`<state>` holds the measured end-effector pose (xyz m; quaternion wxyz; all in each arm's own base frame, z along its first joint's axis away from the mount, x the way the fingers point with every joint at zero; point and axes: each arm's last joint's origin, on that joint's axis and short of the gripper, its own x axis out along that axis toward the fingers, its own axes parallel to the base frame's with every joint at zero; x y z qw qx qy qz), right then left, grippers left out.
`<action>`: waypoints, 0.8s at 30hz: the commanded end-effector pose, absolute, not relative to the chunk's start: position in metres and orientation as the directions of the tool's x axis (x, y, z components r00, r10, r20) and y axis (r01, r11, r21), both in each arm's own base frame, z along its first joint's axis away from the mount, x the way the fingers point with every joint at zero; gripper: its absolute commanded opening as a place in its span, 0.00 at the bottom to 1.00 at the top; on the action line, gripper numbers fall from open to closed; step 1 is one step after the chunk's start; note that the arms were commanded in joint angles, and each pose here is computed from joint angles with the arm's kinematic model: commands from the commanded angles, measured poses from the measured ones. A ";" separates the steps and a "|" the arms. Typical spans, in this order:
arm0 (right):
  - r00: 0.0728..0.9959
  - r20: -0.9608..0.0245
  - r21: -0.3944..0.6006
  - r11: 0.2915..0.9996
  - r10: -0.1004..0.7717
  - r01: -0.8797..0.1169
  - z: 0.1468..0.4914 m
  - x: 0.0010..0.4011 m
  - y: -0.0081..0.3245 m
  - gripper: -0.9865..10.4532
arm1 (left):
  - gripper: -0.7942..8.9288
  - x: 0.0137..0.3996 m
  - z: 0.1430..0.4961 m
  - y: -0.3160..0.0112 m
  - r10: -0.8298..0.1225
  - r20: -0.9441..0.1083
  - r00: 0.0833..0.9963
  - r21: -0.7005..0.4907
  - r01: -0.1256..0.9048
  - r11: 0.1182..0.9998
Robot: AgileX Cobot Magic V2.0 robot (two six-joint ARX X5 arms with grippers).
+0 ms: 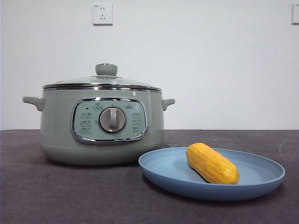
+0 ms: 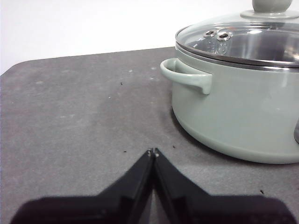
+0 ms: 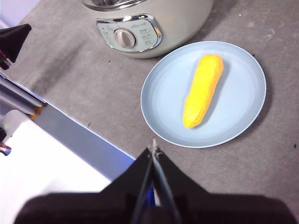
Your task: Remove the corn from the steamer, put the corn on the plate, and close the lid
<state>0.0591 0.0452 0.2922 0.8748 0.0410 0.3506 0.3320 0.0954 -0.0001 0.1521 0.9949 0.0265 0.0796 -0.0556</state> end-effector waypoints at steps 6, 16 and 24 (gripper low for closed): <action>0.532 -0.591 0.300 0.777 0.607 -0.553 0.290 0.060 0.046 0.09 | 0.08 0.096 0.148 0.000 -0.105 -0.169 0.980 0.036 0.112 0.993; 0.783 -0.353 0.181 0.859 0.512 -0.480 0.312 0.065 0.035 0.09 | 0.08 0.096 0.148 0.000 -0.105 -0.169 0.980 0.036 0.112 0.993; 0.957 -0.089 0.027 0.961 0.275 -0.274 0.305 0.063 0.013 0.09 | 0.08 0.096 0.148 0.000 -0.105 -0.169 0.980 0.036 0.112 0.993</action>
